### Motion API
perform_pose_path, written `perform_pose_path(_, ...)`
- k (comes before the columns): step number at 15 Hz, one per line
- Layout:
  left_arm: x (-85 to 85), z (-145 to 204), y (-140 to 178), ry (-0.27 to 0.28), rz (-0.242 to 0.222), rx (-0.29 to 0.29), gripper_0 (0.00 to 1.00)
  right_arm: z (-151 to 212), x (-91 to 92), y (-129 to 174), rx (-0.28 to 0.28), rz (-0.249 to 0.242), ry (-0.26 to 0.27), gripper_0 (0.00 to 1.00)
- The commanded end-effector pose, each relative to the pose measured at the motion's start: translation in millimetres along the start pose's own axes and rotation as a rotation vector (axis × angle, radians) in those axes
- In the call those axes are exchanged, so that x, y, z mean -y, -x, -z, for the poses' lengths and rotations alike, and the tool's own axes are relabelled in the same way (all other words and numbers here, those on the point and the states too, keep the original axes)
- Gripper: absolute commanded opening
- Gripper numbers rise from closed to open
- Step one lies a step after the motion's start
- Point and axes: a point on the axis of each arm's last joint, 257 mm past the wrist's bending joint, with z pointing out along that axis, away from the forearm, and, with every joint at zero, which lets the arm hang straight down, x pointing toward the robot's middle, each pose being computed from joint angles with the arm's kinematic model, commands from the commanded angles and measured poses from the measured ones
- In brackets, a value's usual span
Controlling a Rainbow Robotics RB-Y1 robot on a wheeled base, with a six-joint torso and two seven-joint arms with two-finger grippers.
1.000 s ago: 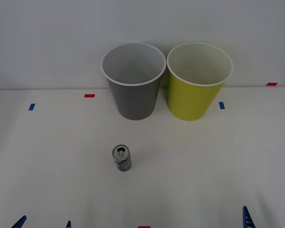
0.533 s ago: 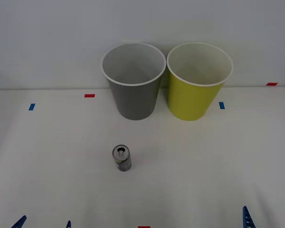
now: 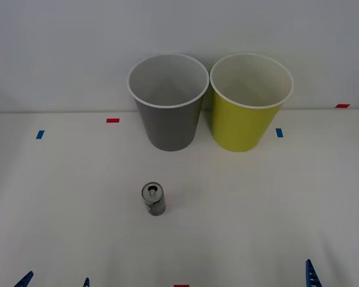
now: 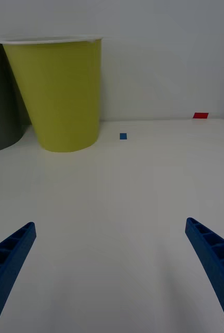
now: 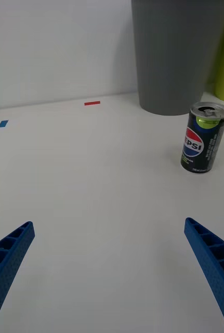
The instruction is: Put cans in the gray bin and PET bottles in the light green bin.
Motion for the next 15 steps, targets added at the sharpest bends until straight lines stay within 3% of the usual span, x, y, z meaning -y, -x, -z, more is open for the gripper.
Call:
perform_pose_path(1, 0.0, 0.0, 0.0, 0.000, 0.000, 0.000, 1.00, 0.0, 0.0, 0.0, 0.000, 0.000, 0.000, 1.00)
perform_pose_path(15, 0.0, 0.0, 0.0, 0.000, 0.000, 0.000, 1.00, 0.0, 0.0, 0.0, 0.000, 0.000, 0.000, 1.00)
